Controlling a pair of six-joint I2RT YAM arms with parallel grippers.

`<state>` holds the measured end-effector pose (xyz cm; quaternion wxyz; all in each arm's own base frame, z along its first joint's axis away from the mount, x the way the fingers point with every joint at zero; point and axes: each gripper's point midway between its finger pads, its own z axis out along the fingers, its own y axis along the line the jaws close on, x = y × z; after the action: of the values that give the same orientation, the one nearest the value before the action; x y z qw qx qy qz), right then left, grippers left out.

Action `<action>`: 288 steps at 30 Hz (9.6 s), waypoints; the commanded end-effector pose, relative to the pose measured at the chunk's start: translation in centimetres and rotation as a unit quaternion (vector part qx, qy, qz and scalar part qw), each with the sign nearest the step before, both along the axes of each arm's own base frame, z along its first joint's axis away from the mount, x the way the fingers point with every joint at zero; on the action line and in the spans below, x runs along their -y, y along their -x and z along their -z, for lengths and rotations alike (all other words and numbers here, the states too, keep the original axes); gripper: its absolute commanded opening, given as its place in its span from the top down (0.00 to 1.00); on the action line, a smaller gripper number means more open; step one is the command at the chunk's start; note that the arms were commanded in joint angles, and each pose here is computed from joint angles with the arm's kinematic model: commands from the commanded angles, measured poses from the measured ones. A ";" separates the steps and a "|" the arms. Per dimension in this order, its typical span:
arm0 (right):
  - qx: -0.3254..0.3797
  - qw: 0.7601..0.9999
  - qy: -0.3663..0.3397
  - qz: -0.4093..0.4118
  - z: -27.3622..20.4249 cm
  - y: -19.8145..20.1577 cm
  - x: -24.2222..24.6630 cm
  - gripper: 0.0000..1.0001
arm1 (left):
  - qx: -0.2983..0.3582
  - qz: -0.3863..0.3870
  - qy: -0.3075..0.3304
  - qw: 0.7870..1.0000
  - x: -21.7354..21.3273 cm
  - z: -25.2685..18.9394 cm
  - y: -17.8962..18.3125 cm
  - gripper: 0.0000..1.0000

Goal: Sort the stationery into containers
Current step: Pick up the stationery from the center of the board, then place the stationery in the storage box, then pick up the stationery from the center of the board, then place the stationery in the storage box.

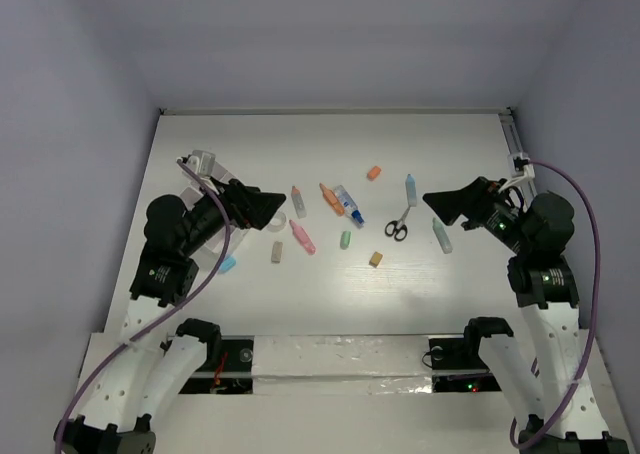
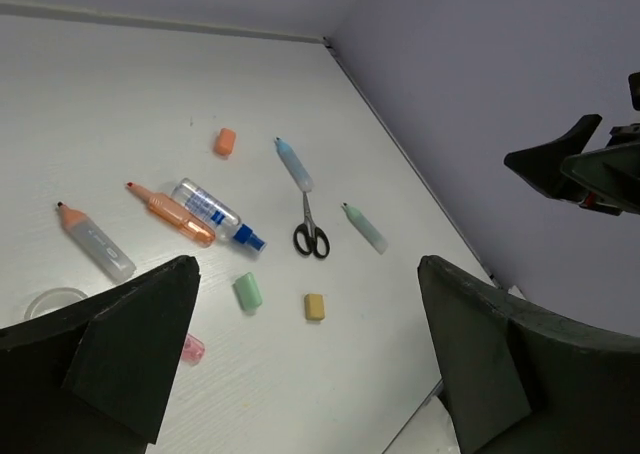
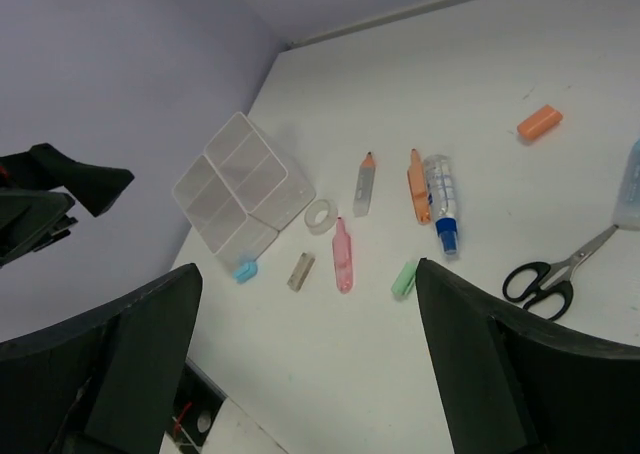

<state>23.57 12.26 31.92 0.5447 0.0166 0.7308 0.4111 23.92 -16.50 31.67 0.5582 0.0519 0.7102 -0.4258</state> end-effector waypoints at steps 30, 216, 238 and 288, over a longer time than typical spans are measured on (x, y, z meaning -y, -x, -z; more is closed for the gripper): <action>-0.022 0.999 -0.006 -0.047 4.5 0.3 -1.1 0.68 | -0.245 -0.243 -0.272 0.898 -1.7 21.3 -4.6 0.58; -0.002 0.992 0.090 0.090 1.7 0.9 2.5 0.58 | -0.163 0.033 -0.378 0.911 25.4 27.4 0.3 0.51; -0.007 0.994 0.081 0.071 2.4 1.0 1.8 0.58 | -0.093 -0.092 -0.384 0.914 20.0 18.0 -3.2 1.00; -0.070 0.996 0.044 -0.016 8.8 0.0 -1.4 0.59 | -0.206 -0.463 -0.421 0.752 -18.2 13.1 -17.1 0.65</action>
<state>23.42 13.15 21.86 0.4742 0.0310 0.7963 0.3742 40.50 1.35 16.08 0.4209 -0.1299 0.8684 0.2278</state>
